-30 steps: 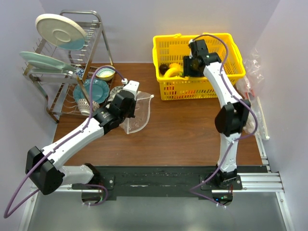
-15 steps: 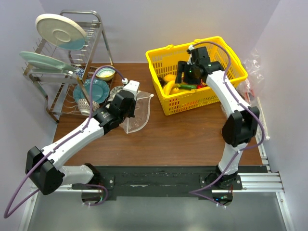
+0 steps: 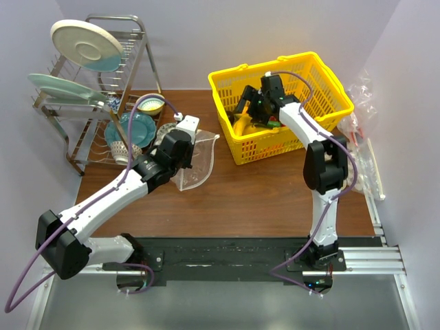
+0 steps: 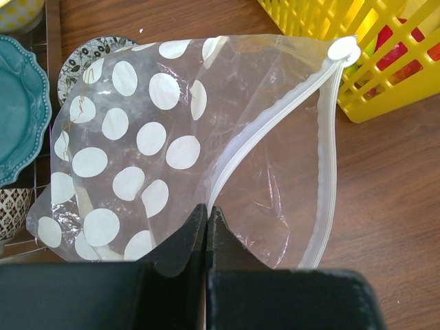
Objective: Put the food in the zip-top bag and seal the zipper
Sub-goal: Pick up the fake fruit from the bin.
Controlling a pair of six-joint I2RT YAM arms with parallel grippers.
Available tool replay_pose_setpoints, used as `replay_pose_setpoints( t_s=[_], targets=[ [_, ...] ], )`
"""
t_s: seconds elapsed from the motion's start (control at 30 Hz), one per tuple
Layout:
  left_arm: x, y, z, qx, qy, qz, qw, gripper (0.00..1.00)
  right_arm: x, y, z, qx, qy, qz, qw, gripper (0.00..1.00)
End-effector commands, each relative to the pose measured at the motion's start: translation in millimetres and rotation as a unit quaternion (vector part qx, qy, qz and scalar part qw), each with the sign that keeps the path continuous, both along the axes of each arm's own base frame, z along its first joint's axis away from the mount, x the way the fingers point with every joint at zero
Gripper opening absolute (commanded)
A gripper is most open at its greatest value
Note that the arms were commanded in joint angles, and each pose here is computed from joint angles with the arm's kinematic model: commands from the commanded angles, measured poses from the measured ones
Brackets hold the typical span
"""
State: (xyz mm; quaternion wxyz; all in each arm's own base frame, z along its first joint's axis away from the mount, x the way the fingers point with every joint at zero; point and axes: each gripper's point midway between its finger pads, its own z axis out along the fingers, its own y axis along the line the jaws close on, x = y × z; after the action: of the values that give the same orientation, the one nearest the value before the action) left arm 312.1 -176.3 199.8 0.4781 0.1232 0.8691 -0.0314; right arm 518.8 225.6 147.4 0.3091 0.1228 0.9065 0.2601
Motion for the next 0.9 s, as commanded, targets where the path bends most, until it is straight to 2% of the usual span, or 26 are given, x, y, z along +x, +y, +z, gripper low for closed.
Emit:
replay_pose_setpoints(
  t_s=[0.0,0.13,0.27,0.37,0.4,0.47,0.57,0.8,0.87],
  targets=[
    [3.5,-4.6,15.6,-0.021,-0.027,-0.009,0.999,0.00,22.1,2.5,-6.2,0.024,-0.010,-0.045,0.999,0.88],
    [3.4,-4.5,14.0,-0.019,-0.026,-0.009,0.999,0.00,24.7,2.5,-38.2,0.017,0.017,-0.054,0.998,0.83],
    [3.2,-4.7,12.9,-0.020,-0.025,-0.010,0.999,0.00,29.8,1.5,-47.0,0.013,0.019,-0.062,0.998,0.75],
    [3.1,-6.3,12.8,-0.020,-0.025,-0.013,0.999,0.00,33.7,5.9,-37.3,0.020,0.009,-0.050,0.999,0.49],
    [3.4,-5.8,12.8,-0.020,-0.025,-0.012,0.999,0.00,34.3,6.8,-31.3,0.019,0.003,-0.047,0.999,0.32],
    [2.7,-6.8,13.6,-0.021,-0.025,-0.015,0.999,0.00,34.9,4.3,-7.2,0.023,-0.020,-0.046,0.999,0.23],
    [2.4,-8.2,14.7,-0.024,-0.023,-0.019,0.999,0.00,33.3,0.7,24.1,0.015,-0.058,-0.038,0.997,0.22],
    [0.0,-13.6,16.4,-0.037,-0.020,-0.027,0.999,0.00,11.3,-8.9,137.1,0.024,-0.179,-0.017,0.983,0.21],
    [-0.7,-14.2,18.1,-0.040,-0.020,-0.029,0.999,0.00,4.8,-11.1,150.3,0.027,-0.196,-0.013,0.980,0.21]
  ],
)
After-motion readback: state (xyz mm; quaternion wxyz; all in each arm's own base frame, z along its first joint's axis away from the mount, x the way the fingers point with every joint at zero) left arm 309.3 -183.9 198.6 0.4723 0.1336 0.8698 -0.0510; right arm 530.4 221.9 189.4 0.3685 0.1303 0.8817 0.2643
